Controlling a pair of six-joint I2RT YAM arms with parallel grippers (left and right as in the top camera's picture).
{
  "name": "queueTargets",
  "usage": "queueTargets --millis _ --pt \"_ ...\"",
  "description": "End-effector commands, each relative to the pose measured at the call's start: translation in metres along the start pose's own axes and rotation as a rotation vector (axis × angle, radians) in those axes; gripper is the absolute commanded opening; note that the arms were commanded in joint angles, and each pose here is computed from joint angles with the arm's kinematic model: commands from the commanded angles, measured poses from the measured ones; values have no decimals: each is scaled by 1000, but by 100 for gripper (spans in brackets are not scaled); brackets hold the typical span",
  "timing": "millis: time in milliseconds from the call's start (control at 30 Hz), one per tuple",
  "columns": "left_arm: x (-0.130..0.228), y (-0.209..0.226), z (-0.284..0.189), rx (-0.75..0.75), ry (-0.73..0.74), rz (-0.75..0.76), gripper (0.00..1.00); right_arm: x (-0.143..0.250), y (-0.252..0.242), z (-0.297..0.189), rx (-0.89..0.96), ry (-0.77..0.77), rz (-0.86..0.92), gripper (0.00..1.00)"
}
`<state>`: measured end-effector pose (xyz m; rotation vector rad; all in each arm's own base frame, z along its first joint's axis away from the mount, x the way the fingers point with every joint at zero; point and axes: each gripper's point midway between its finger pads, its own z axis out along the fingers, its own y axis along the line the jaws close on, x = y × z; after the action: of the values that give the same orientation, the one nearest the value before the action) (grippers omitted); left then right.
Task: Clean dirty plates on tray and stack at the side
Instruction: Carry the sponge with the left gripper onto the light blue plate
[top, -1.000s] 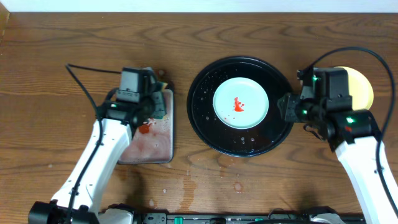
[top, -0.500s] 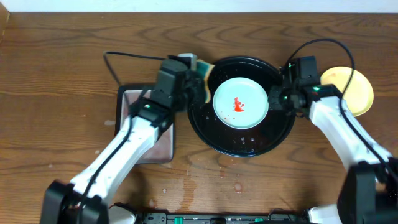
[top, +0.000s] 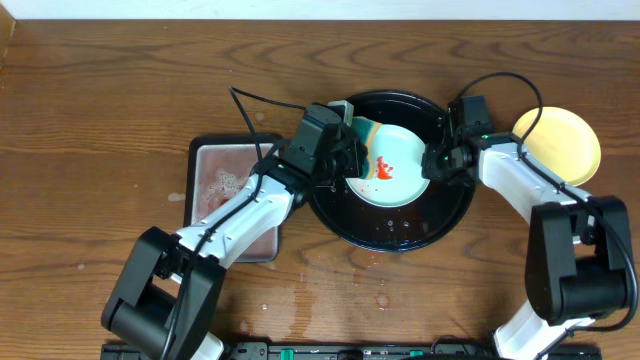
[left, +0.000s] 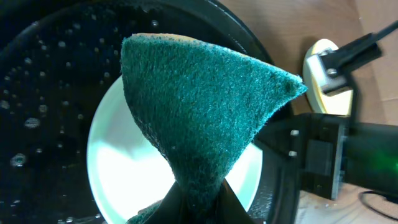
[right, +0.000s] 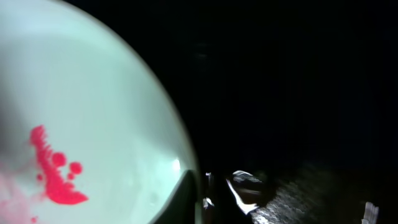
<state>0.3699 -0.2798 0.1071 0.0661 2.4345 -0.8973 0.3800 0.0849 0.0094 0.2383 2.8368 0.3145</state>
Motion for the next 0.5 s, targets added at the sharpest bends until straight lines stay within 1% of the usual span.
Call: queueTargets --millis 0,200,367,467 --pt "-9 -11 0 31 -15 -64 7 -4 -3 3 4 -4 39 1" --pt "-2 -14 6 54 12 -98 7 -4 9 4 -46 -4 29 1" --pt "9 -11 20 53 45 -176 7 0 19 4 -66 7 10 1" --pt "17 -14 28 90 83 -213 7 2 24 5 -81 14 3 1"
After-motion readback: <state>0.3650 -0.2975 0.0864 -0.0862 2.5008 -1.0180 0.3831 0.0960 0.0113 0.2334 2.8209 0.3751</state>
